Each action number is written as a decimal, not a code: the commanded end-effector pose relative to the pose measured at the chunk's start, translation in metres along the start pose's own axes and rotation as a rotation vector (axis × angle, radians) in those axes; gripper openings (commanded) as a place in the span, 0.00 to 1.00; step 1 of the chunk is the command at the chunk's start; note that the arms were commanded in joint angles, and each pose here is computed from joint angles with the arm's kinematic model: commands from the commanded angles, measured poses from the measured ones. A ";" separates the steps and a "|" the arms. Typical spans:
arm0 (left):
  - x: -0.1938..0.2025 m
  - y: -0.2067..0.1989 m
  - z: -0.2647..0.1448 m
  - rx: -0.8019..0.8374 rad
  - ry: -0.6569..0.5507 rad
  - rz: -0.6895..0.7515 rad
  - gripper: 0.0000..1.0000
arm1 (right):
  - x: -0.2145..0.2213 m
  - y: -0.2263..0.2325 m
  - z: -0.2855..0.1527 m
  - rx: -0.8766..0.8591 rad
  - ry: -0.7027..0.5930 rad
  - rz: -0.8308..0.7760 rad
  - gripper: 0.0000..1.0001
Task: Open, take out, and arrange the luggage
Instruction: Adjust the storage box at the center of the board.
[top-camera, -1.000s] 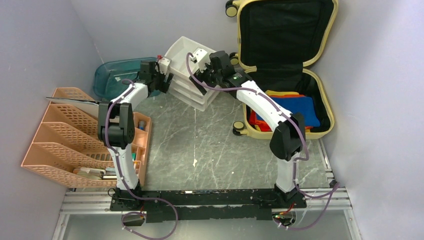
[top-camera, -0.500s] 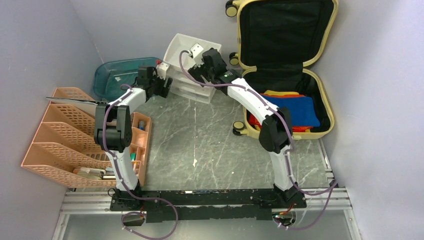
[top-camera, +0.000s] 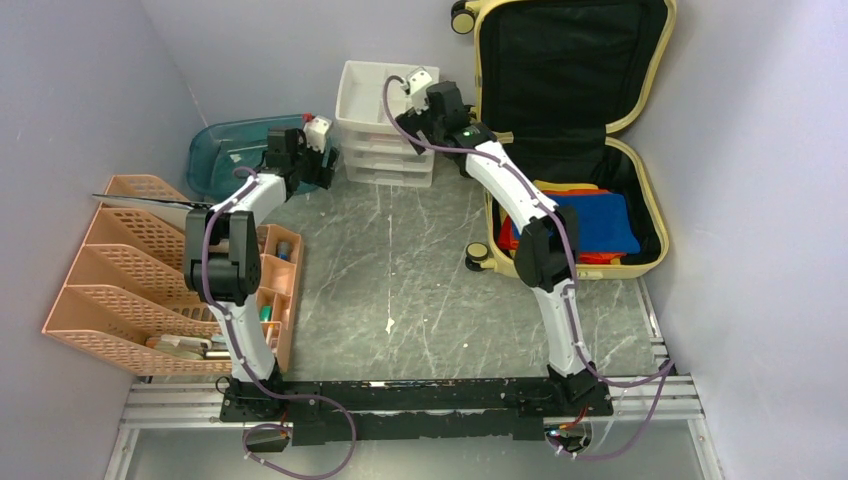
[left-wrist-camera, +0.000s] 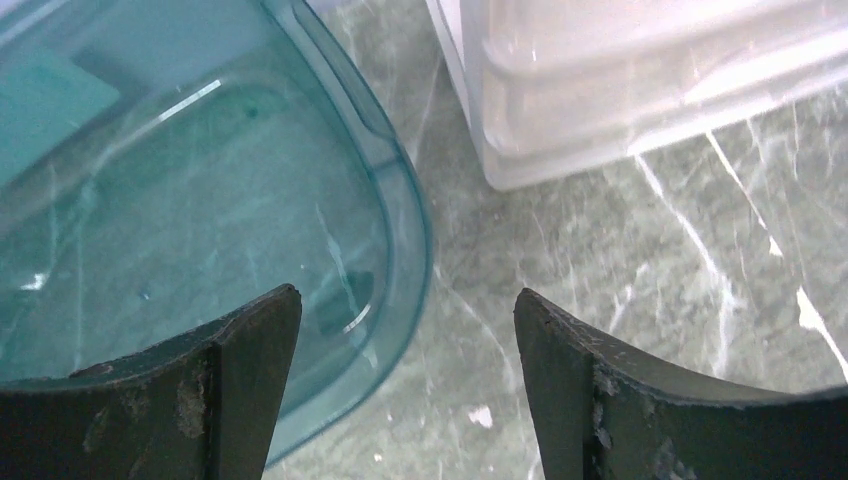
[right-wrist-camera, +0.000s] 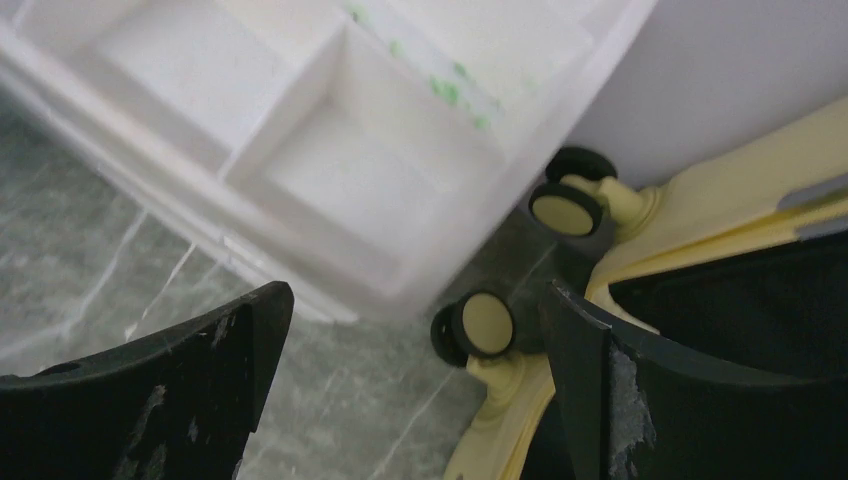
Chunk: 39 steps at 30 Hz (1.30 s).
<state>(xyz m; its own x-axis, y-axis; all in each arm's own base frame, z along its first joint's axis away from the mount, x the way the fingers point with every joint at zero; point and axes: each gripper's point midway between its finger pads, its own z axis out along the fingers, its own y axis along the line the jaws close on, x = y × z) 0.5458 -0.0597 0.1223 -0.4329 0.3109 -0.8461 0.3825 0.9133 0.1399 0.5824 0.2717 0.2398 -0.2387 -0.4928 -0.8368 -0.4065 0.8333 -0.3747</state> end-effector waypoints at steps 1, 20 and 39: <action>-0.040 0.007 0.012 0.001 -0.106 0.011 0.83 | -0.046 -0.028 -0.060 -0.079 -0.130 0.084 1.00; 0.017 -0.016 0.003 0.080 0.086 0.002 0.69 | -0.021 -0.048 -0.191 -0.381 -0.211 0.165 1.00; 0.024 -0.030 -0.050 0.139 0.151 0.003 0.63 | -0.003 -0.070 -0.207 -0.401 -0.225 0.225 1.00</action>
<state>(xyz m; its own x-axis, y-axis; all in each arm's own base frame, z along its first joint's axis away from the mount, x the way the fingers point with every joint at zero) 0.4746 -0.0604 0.1030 -0.5854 0.3673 -0.7228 0.4715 0.8795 0.0650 0.4381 0.1616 0.3286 -0.2428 -0.2346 -0.9413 -0.6665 0.7454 -0.0139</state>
